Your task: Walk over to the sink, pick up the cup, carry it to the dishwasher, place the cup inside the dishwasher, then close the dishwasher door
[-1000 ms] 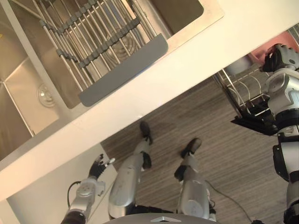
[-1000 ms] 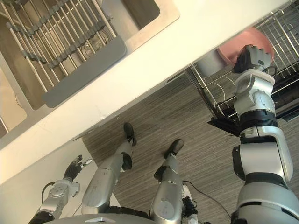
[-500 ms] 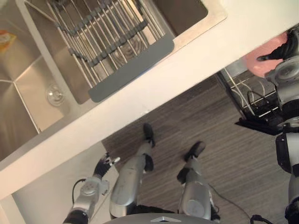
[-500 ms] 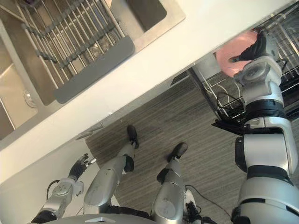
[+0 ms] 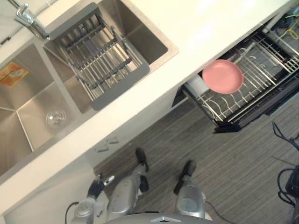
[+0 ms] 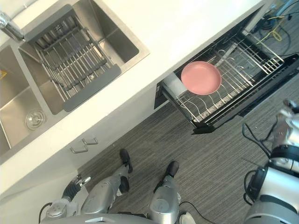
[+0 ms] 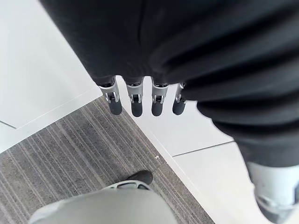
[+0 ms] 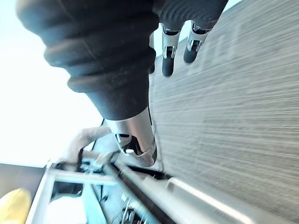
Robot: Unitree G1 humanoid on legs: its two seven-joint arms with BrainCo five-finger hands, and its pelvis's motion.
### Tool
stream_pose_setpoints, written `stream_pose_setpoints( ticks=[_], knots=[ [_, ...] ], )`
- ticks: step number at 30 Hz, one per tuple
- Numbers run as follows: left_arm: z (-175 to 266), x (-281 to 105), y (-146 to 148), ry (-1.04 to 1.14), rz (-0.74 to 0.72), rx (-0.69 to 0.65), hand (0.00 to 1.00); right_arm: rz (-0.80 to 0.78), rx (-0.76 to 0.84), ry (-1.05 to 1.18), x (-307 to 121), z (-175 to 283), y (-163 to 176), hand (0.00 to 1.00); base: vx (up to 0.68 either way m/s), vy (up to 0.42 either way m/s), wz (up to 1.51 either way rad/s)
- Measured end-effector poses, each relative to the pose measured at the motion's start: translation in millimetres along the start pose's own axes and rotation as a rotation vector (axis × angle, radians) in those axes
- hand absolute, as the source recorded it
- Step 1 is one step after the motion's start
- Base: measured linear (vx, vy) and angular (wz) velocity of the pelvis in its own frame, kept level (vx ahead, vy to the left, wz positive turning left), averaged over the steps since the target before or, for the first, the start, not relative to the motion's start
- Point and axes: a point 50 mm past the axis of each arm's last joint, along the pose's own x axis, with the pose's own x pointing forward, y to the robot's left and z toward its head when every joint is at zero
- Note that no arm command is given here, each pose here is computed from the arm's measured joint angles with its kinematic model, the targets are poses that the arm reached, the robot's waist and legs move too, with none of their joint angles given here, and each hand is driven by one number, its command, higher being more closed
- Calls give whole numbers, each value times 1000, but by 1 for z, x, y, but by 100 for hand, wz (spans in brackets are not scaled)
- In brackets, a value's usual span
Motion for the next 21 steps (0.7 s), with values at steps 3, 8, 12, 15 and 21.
stream_pose_setpoints(
  ticks=[3,8,12,15,21],
  knots=[
    [-7,-3,0,19,3,1,0,77,90,136,2,-24,-1,100,-77,-17,-21],
    [-12,-4,-10,34,-17,17,0,208,246,229,-1,-39,9,100,-29,-24,-14],
    [-13,-4,-25,40,-76,63,0,328,254,184,-8,-17,37,100,22,-30,-8],
    [-4,0,-36,23,-122,92,0,414,200,136,-15,0,59,100,25,-5,-3],
    [4,3,-44,11,-143,86,0,380,-41,-12,-19,22,70,100,79,9,17]
  ],
)
